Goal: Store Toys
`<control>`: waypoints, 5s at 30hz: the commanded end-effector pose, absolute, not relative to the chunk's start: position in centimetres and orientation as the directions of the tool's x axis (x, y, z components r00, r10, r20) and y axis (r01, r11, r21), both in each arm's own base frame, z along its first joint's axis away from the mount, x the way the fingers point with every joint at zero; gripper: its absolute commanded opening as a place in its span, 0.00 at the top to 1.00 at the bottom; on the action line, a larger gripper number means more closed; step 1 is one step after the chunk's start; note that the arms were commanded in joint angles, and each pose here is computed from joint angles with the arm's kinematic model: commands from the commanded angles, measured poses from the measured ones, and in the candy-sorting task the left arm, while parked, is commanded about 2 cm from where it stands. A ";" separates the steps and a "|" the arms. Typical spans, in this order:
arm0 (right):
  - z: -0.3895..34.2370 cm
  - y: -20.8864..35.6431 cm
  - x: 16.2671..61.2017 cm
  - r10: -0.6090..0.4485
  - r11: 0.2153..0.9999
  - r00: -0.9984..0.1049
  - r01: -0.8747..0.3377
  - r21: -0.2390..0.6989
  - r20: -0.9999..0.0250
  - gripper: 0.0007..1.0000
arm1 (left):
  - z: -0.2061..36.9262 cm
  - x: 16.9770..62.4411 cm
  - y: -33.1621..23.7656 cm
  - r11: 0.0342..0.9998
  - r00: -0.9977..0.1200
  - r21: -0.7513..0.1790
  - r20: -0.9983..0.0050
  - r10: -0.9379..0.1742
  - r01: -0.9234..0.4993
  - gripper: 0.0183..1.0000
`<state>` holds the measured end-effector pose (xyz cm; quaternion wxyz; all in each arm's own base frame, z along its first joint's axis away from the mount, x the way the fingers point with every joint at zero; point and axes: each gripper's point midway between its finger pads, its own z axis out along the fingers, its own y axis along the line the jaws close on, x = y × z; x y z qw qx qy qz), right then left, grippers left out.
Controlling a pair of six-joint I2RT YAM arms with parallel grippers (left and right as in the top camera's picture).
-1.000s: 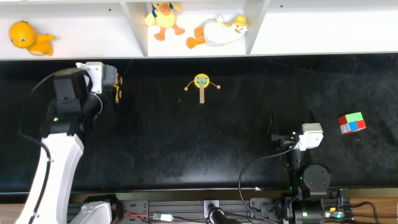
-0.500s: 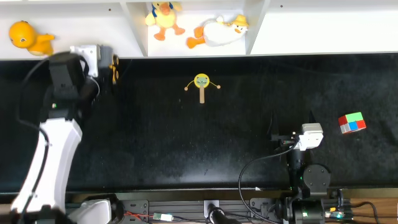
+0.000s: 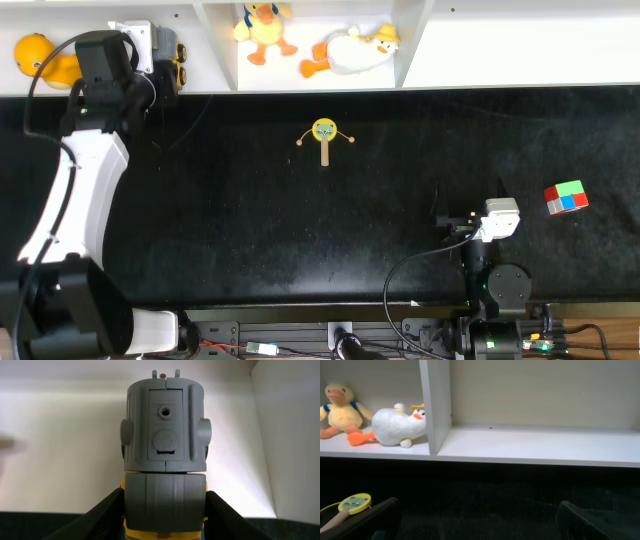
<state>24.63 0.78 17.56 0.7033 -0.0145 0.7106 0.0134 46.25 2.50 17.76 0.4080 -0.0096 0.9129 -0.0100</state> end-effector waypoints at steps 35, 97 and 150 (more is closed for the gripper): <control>17.2 0.8 24.7 0.003 0.999 -0.012 -0.042 0.004 -1.000 0.00 | 16.6 35.9 2.0 0.999 -0.692 0.032 -0.722 -0.006 -0.042 0.00; 17.2 0.8 24.7 0.003 0.999 -0.012 -0.042 0.004 -1.000 0.00 | 15.6 24.5 1.5 0.996 -0.091 0.057 -0.995 0.051 -0.062 0.00; 10.4 23.5 32.8 0.149 0.989 -0.820 0.111 0.102 -0.552 0.00 | 15.6 24.5 1.5 0.996 -0.091 0.057 -0.995 0.051 -0.062 0.00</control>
